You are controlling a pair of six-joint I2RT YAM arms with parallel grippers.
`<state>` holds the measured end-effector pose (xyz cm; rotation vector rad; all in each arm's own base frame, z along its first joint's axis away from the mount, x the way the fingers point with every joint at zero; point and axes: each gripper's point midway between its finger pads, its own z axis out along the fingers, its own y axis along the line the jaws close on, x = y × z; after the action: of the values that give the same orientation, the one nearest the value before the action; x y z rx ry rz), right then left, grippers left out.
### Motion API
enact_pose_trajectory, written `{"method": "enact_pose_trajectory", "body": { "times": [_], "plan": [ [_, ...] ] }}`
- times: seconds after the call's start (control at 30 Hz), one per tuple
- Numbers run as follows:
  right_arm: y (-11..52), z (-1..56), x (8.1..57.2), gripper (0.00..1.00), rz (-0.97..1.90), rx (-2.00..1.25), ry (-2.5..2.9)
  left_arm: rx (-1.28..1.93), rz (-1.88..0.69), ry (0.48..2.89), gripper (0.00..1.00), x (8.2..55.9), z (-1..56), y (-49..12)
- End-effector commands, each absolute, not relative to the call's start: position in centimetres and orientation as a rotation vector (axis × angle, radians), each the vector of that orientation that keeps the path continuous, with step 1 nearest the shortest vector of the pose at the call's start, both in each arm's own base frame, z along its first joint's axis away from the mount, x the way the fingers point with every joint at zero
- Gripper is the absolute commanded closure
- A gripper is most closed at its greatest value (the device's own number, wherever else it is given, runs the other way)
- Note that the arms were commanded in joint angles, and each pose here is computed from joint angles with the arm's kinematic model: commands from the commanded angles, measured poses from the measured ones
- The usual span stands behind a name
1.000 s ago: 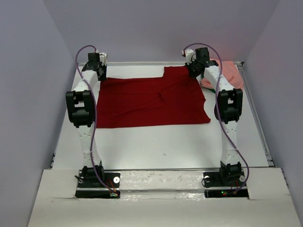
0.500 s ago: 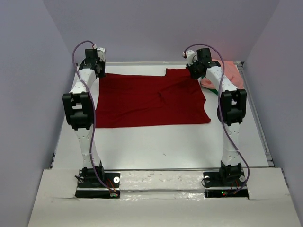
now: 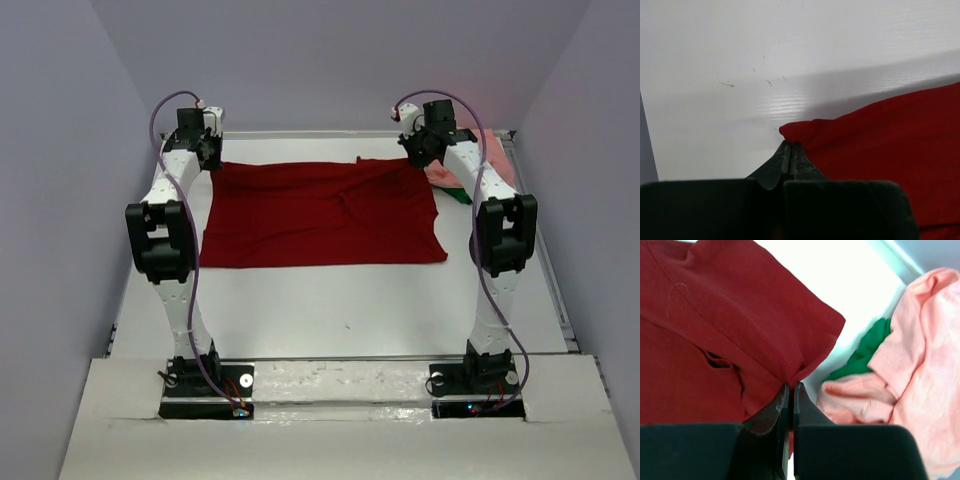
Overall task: Fold and stack the t-shirts
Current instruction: Fold the other side of the tshirt into a rectangle
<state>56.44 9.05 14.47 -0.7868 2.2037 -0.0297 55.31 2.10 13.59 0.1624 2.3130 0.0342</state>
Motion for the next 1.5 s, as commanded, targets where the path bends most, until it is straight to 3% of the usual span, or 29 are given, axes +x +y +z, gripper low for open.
{"method": "enact_pose_trajectory", "body": {
  "times": [0.0, 1.47],
  "plan": [
    [8.2, 19.0, 55.6, 1.0, -0.073, -0.753, 2.123, 0.192, 0.026, 2.248, 1.0, 54.1, 17.2, 1.8],
    [8.7, 14.3, 42.5, 1.0, 0.179, -0.816, 2.409, 0.3, -0.048, 2.334, 1.0, 45.9, 16.6, 0.5]
  ]
}}
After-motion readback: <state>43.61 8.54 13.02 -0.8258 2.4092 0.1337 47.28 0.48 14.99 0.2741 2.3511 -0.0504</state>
